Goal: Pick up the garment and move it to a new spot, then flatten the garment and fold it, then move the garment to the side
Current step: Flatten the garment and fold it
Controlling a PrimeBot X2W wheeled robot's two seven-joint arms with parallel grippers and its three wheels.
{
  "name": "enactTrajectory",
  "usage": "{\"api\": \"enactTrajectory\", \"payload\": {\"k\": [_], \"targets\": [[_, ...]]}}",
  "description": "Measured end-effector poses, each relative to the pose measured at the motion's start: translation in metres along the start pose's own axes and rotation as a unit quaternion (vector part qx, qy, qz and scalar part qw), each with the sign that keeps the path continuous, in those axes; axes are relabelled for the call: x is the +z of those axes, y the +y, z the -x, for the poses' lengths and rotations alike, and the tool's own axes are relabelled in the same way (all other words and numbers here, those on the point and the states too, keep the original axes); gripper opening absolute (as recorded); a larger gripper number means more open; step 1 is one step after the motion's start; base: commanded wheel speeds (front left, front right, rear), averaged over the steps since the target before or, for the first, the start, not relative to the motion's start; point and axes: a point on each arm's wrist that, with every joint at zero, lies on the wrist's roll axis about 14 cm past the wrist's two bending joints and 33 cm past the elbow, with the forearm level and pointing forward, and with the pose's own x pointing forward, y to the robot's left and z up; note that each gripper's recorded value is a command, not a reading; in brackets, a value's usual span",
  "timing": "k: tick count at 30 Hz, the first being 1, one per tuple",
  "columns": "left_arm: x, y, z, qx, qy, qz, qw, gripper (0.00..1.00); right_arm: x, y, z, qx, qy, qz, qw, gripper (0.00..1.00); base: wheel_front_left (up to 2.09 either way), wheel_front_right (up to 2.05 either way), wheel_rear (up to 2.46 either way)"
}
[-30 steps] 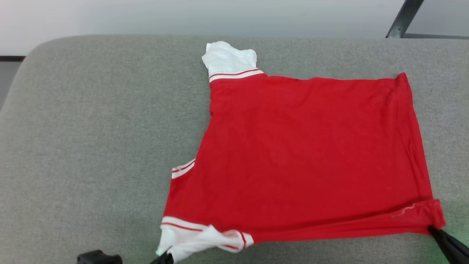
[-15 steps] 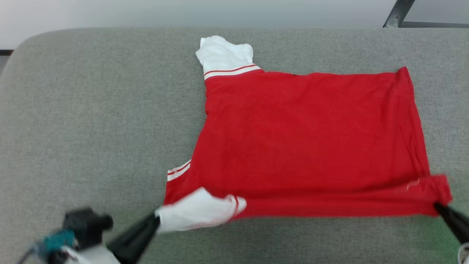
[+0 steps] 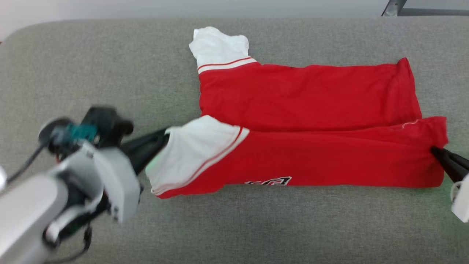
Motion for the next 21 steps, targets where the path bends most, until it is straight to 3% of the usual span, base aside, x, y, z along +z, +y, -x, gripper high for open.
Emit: {"api": "enactTrajectory", "payload": {"k": [7,12,15,19,20,21], "targets": [[-0.015,0.011,-0.039,-0.021,0.054,0.019,0.998,0.00,-0.012,0.000,-0.021,0.001,0.048,0.001,0.999,0.00,0.00,0.00,0.00],[-0.044,0.014,-0.054,-0.022,0.112,0.073,0.991,0.00,-0.018,-0.007,-0.029,-0.008,0.075,0.003,0.997,0.00,0.00,0.00,0.00],[-0.055,0.015,-0.060,-0.021,0.133,0.107,0.985,0.05,-0.020,-0.011,-0.032,-0.014,0.086,0.002,0.996,0.00,0.00,0.00,0.00],[-0.063,0.019,-0.061,-0.015,0.150,0.126,0.980,0.34,-0.017,-0.011,-0.034,-0.014,0.092,0.000,0.996,0.00,0.00,0.00,0.00],[-0.063,0.021,-0.062,-0.012,0.149,0.128,0.980,0.45,-0.017,-0.010,-0.035,-0.012,0.093,-0.003,0.996,0.00,0.00,0.00,0.00],[-0.061,0.022,-0.062,-0.010,0.147,0.133,0.980,0.68,-0.019,-0.010,-0.035,-0.012,0.098,-0.003,0.995,0.00,0.00,0.00,0.00]]}}
